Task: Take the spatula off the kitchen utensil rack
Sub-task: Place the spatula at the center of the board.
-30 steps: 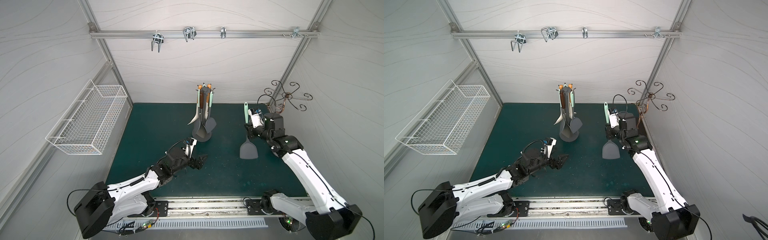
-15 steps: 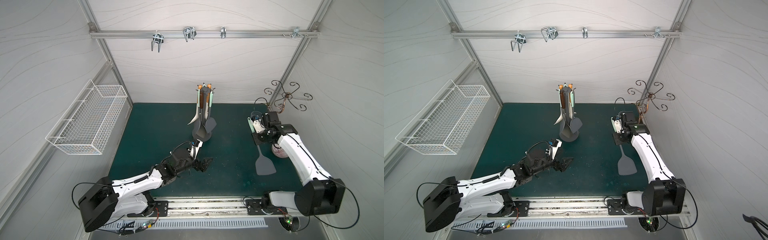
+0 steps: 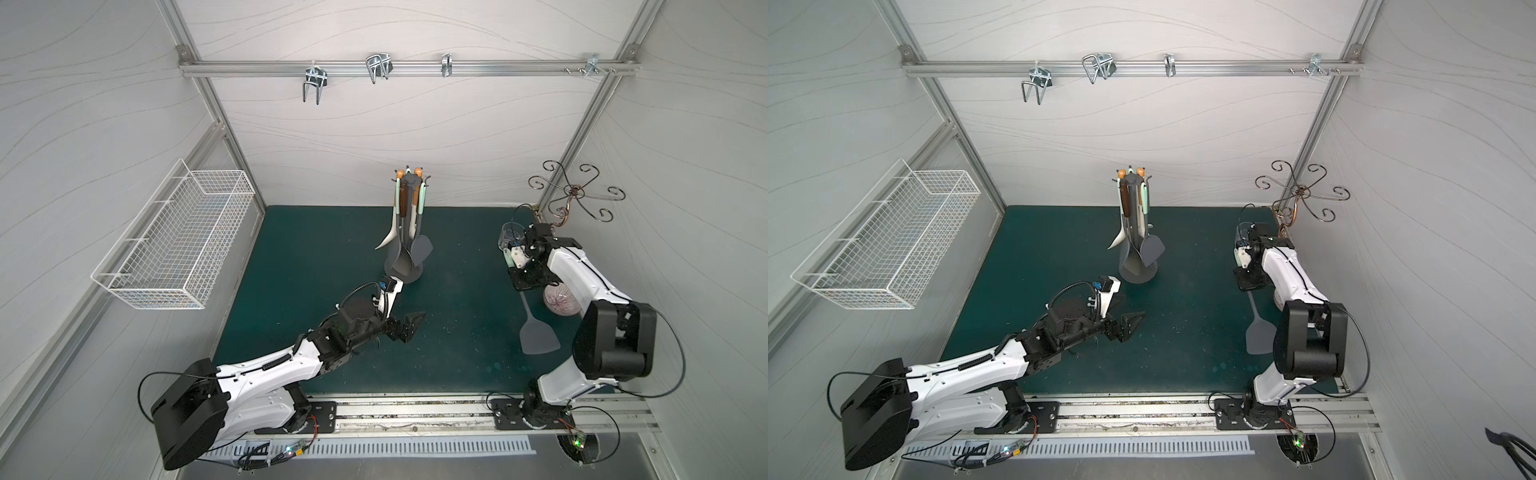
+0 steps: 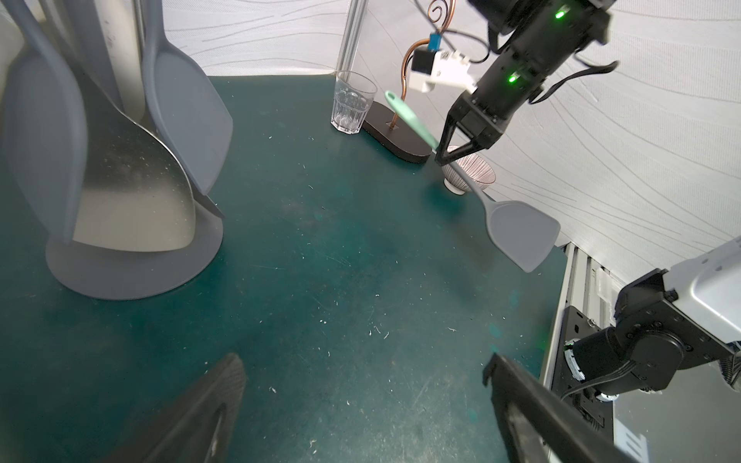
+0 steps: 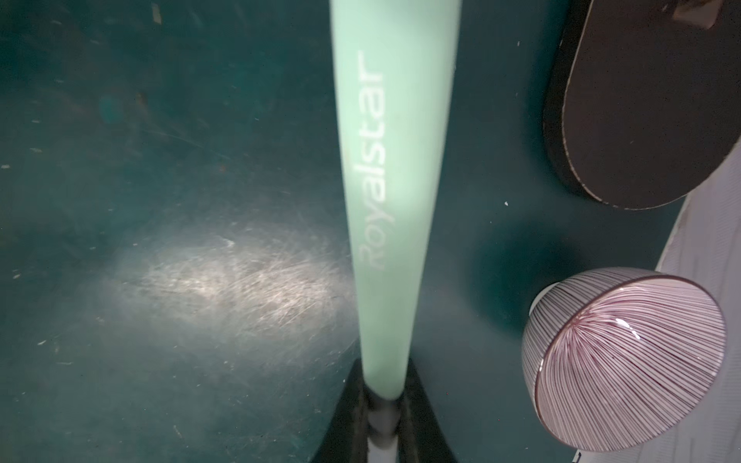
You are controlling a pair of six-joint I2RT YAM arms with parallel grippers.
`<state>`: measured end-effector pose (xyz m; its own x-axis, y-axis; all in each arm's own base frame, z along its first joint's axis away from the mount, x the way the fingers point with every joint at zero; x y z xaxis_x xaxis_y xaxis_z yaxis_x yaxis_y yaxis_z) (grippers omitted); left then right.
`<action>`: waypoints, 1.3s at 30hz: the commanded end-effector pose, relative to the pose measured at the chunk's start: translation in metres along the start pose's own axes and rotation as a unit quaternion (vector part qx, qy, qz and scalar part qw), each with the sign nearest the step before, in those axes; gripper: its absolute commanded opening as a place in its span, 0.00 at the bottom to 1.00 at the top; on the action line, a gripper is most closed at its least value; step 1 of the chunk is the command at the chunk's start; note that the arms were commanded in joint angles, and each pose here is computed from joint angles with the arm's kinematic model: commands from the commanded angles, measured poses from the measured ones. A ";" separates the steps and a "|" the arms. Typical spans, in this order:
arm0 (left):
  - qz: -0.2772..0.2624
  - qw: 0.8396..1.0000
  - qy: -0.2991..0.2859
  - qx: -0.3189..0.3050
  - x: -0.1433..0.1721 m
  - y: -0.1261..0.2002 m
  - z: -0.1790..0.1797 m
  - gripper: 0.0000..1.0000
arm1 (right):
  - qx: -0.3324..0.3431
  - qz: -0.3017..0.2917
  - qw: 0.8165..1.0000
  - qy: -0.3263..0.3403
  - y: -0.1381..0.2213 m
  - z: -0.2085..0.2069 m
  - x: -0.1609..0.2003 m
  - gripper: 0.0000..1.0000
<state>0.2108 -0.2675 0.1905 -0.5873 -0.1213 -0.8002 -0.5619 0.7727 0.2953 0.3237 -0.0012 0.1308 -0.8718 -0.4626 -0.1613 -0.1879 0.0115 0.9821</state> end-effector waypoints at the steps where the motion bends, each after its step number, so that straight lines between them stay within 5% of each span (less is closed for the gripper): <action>1: -0.033 0.999 -0.007 0.013 -0.017 0.003 -0.009 0.98 | 0.000 0.022 1.000 -0.008 -0.013 -0.007 0.000 0.00; 12: -0.034 0.999 -0.011 0.003 -0.016 0.002 -0.006 0.98 | 0.019 0.090 0.996 -0.019 -0.058 -0.038 0.008 0.00; 36: -0.022 1.000 -0.009 0.001 -0.011 -0.005 -0.004 0.98 | 0.036 0.110 0.991 -0.067 -0.092 -0.058 0.033 0.00; 39: -0.022 1.000 -0.009 0.003 -0.012 -0.006 -0.005 0.98 | 0.039 0.113 0.990 -0.069 -0.094 -0.059 0.035 0.08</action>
<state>0.2140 -0.2670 0.1832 -0.5915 -0.1143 -0.7981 -0.5737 0.7552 0.3170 0.3459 -0.0636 0.0496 -0.9407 -0.3394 0.0029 -0.0519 0.1523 0.9870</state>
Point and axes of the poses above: each gripper's point midway between its finger pads, its own y axis back along the fingers, its own z axis along the line the jaws close on, x = y × z, the point moved 3 cm from there along y, back along the fingers, and after that the axes turned 13 degrees about y, right-handed, at the moved point
